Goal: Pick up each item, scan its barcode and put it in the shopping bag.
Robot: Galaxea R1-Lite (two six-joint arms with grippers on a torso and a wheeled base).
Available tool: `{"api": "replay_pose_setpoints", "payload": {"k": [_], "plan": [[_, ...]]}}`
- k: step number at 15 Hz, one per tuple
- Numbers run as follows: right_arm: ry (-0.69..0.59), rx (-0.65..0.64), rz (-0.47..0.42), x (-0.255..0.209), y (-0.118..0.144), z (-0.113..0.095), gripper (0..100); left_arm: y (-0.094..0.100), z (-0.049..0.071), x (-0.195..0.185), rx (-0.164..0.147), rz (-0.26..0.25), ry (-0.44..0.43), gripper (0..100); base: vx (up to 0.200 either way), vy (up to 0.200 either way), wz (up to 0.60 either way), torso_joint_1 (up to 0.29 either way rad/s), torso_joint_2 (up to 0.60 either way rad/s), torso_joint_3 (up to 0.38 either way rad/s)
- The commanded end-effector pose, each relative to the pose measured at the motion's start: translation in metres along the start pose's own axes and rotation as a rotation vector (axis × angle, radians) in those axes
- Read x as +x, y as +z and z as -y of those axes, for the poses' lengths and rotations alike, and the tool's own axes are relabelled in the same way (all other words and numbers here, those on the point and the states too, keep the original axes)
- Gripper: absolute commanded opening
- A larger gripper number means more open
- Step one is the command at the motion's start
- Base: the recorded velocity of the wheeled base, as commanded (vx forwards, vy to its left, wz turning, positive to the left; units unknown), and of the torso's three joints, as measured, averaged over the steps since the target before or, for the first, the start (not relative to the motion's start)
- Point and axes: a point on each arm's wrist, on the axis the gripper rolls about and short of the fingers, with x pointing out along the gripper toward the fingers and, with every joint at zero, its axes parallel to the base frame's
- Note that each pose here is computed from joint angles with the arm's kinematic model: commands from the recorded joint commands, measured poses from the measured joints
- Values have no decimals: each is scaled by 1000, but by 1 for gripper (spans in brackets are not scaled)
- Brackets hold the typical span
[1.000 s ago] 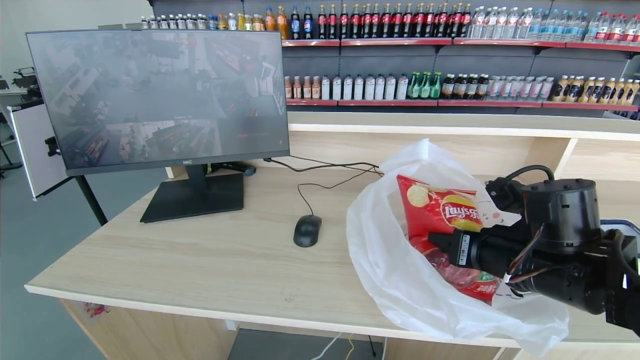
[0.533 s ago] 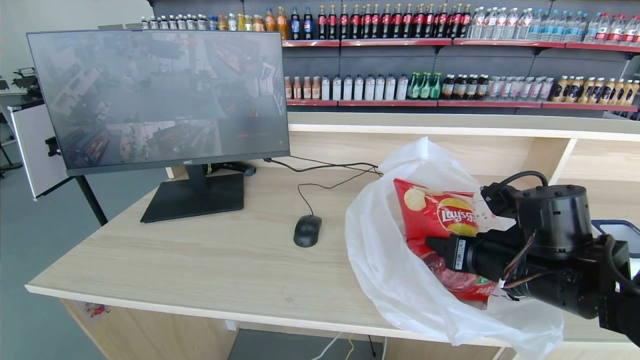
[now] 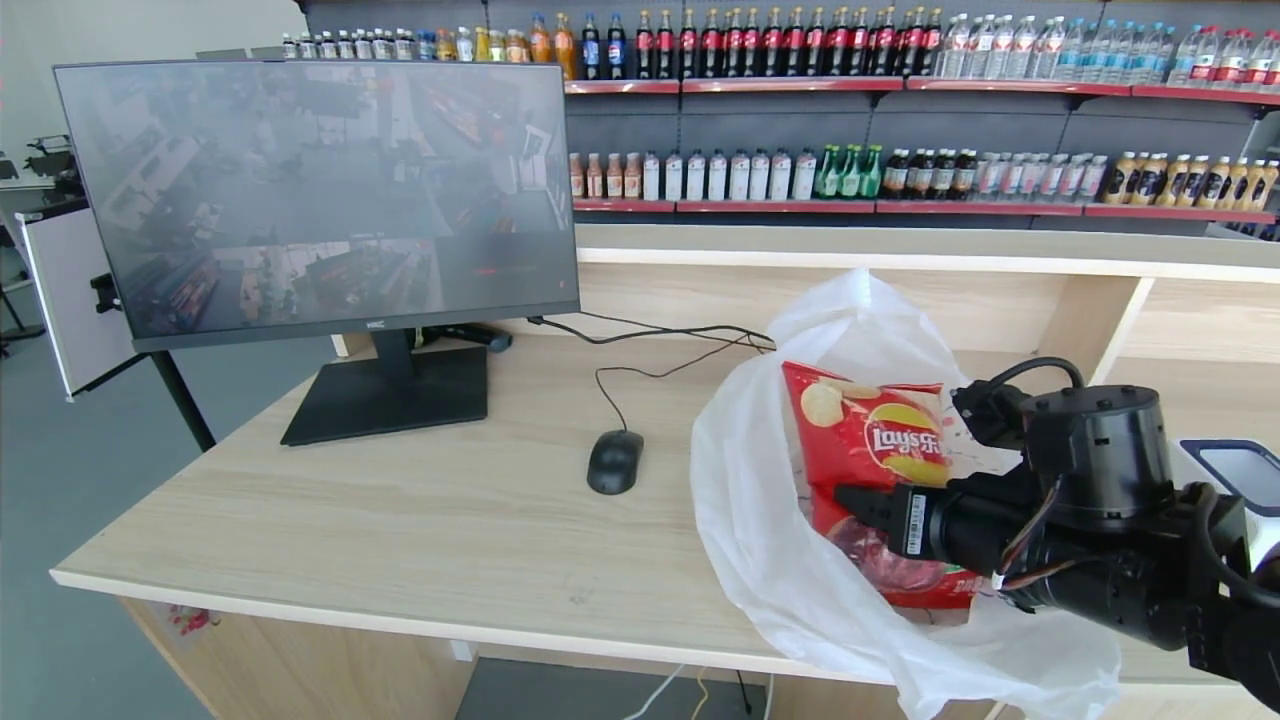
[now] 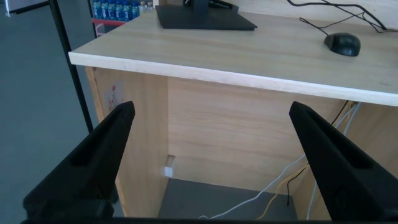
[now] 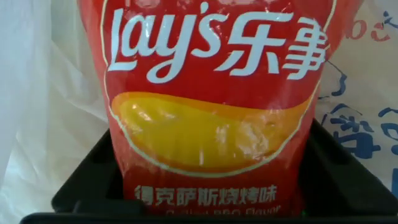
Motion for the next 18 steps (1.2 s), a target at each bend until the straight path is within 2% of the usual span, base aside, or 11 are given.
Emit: {"api": "replay_pose_setpoints", "payload": {"k": [1, 4, 10, 12, 14, 15, 16, 18], "plan": [[15, 11, 40, -1, 2, -1, 100, 0, 0, 0, 0, 0, 0, 100, 0, 0, 0, 0, 0, 0], [40, 23, 116, -7, 8, -2, 100, 0, 0, 0, 0, 0, 0, 100, 0, 0, 0, 0, 0, 0], [70, -57, 220, -27, 22, -3, 100, 0, 0, 0, 1, 0, 0, 100, 0, 0, 0, 0, 0, 0], [89, -51, 300, -30, 32, -7, 100, 0, 0, 0, 1, 0, 0, 100, 0, 0, 0, 0, 0, 0], [84, -105, 404, -34, 40, -8, 100, 0, 0, 0, 1, 0, 0, 100, 0, 0, 0, 0, 0, 0], [89, -113, 426, -35, 42, -9, 100, 0, 0, 0, 1, 0, 0, 100, 0, 0, 0, 0, 0, 0], [115, -171, 495, -39, 46, -15, 100, 0, 0, 0, 1, 0, 0, 100, 0, 0, 0, 0, 0, 0], [156, -207, 599, -43, 54, -23, 100, 0, 0, 0, 1, 0, 0, 100, 0, 0, 0, 0, 0, 0]]}}
